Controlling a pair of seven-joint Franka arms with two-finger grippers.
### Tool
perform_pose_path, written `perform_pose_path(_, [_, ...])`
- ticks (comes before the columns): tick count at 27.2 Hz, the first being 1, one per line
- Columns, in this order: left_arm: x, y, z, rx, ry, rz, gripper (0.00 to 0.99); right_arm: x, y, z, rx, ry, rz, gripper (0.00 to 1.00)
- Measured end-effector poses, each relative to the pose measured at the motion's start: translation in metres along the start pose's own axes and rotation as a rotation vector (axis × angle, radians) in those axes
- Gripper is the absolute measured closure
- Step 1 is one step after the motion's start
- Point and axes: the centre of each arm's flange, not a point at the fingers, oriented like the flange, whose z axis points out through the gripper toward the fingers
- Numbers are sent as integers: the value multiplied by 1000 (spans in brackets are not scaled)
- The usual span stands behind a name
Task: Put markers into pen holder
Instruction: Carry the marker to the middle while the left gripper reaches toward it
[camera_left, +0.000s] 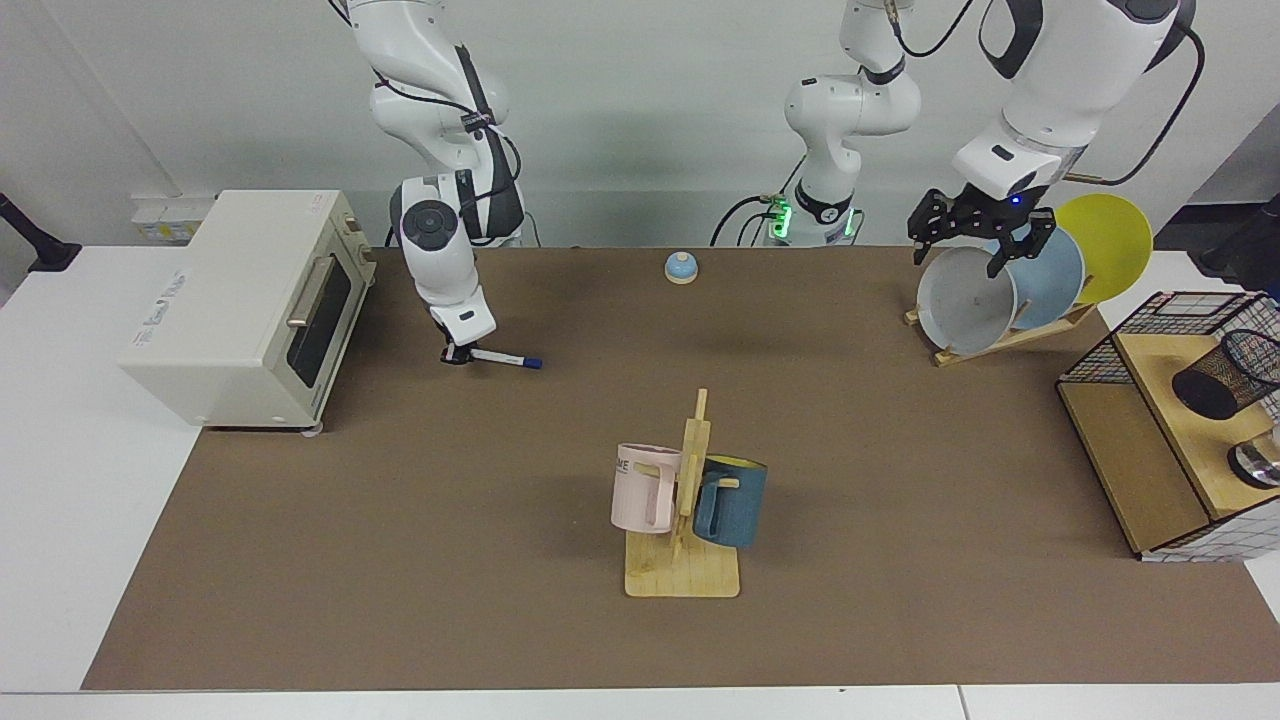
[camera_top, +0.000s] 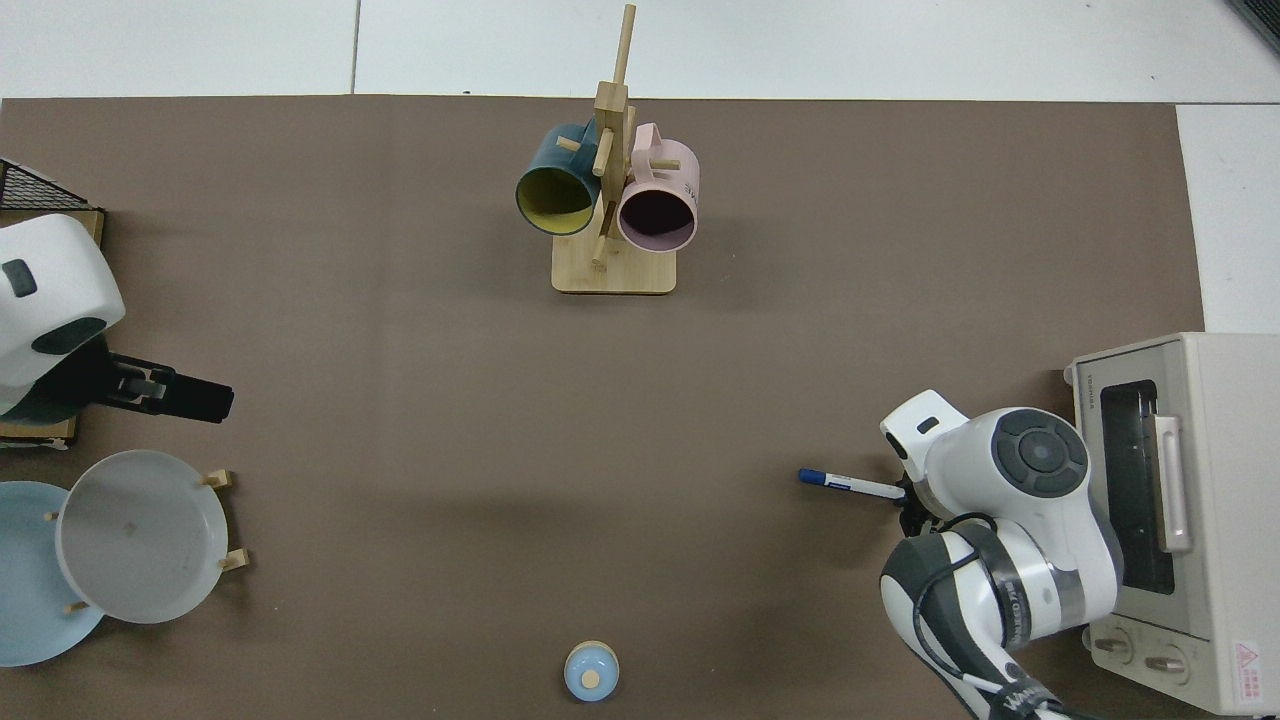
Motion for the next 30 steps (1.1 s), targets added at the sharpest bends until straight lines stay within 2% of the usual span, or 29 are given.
perform_pose_path(5, [0, -1, 0, 0, 0, 33, 0, 5, 1, -4, -16, 6, -9, 819])
perform_pose_path(13, [1, -2, -1, 3, 10, 185, 0, 30, 14, -47, -100, 39, -31, 819])
perform_pose_path(17, [4, -1, -3, 13, 34, 308, 0, 37, 22, -68, -123, 48, -32, 819])
perform_pose_path(24, [10, 6, -4, 35, 75, 515, 0, 76, 18, -105, -102, 82, -36, 819])
perform_pose_path(30, [13, 13, -4, 42, 90, 746, 0, 103, 11, -128, -86, 166, -24, 819])
